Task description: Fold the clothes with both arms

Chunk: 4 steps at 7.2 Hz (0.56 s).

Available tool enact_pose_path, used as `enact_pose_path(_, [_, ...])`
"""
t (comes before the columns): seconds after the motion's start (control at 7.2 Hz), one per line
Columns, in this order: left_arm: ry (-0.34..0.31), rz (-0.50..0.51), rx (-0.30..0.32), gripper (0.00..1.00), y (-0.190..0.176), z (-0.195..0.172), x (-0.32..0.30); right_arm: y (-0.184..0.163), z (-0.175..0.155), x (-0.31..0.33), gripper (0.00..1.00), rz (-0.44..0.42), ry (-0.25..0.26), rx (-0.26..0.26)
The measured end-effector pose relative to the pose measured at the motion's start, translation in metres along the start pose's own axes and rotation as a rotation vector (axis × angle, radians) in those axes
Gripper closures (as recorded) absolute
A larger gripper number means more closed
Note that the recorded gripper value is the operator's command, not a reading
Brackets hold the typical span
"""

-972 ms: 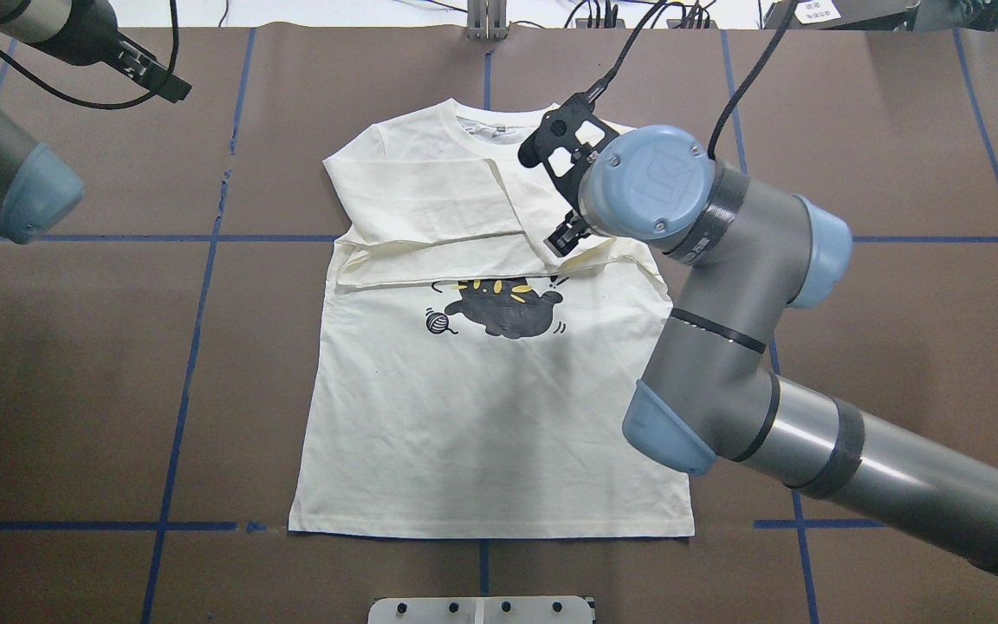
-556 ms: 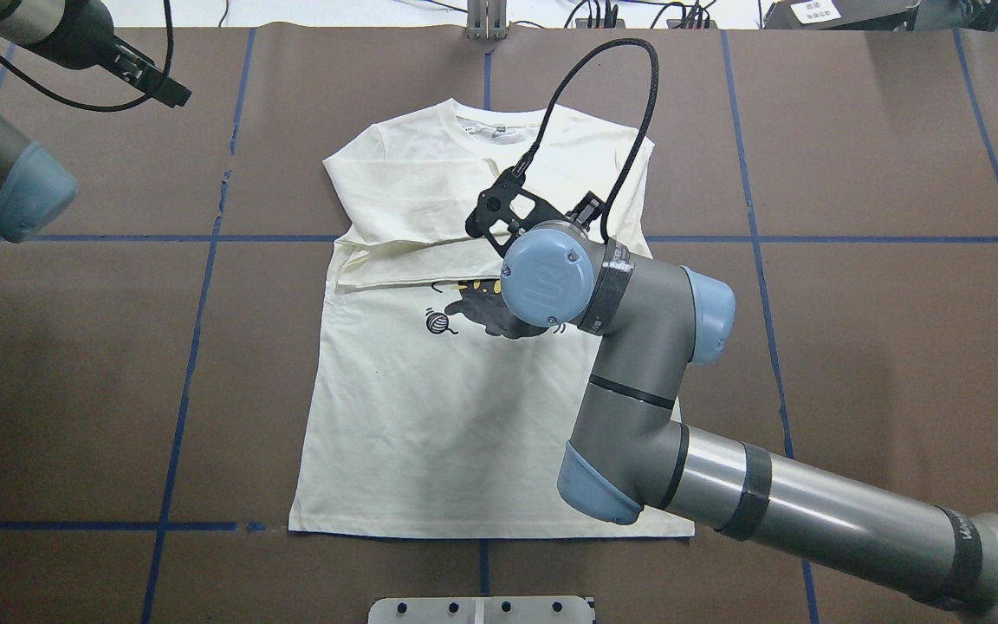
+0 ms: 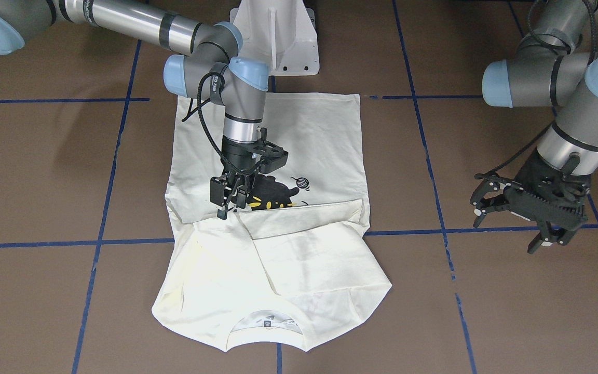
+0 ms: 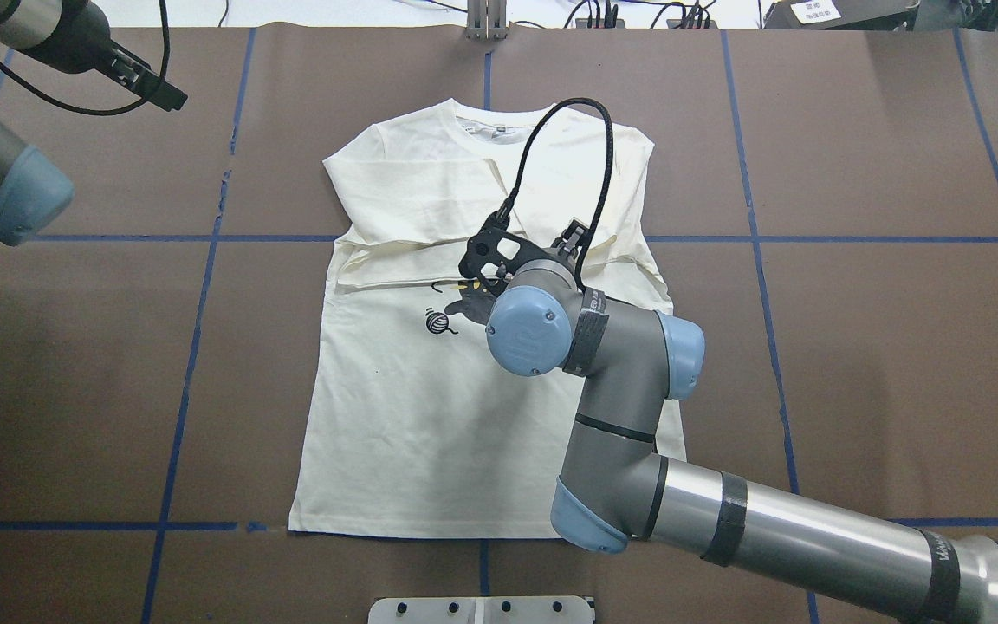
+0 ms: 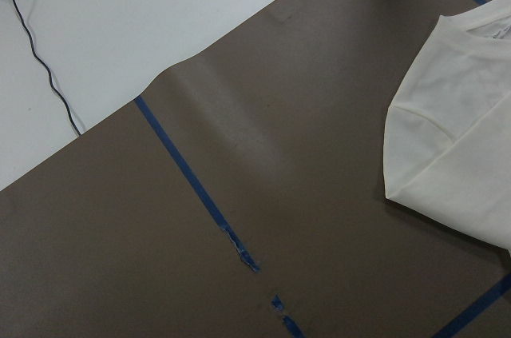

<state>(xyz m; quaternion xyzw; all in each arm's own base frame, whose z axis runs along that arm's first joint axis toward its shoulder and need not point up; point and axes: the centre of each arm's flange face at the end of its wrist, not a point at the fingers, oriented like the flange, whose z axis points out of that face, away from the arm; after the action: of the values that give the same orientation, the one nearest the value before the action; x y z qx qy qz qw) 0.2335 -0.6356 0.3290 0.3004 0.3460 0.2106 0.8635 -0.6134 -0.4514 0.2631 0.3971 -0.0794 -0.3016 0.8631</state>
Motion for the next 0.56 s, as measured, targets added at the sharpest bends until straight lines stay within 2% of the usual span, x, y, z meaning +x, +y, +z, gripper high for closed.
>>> enact_pose_path(0.14, [0.0,-0.001,-0.001,0.0,0.0006,0.0003,-0.0003,0.0014,0.0015,-0.002,0.42,-0.011,0.005,-0.001])
enact_pose_path(0.28, [0.0,-0.001,-0.001,0.0,0.0009,0.0005,-0.0004,0.0033,0.0029,-0.0033,0.51,-0.023,0.011,-0.003])
enact_pose_path(0.42, [0.0,-0.001,-0.002,0.0,0.0011,0.0008,-0.0001,0.0061,0.0049,-0.0044,0.78,-0.033,0.018,-0.006])
enact_pose_path(0.56, [0.0,-0.001,-0.002,0.0,0.0012,0.001,0.0002,0.0071,0.0058,-0.0047,1.0,-0.047,0.021,-0.007])
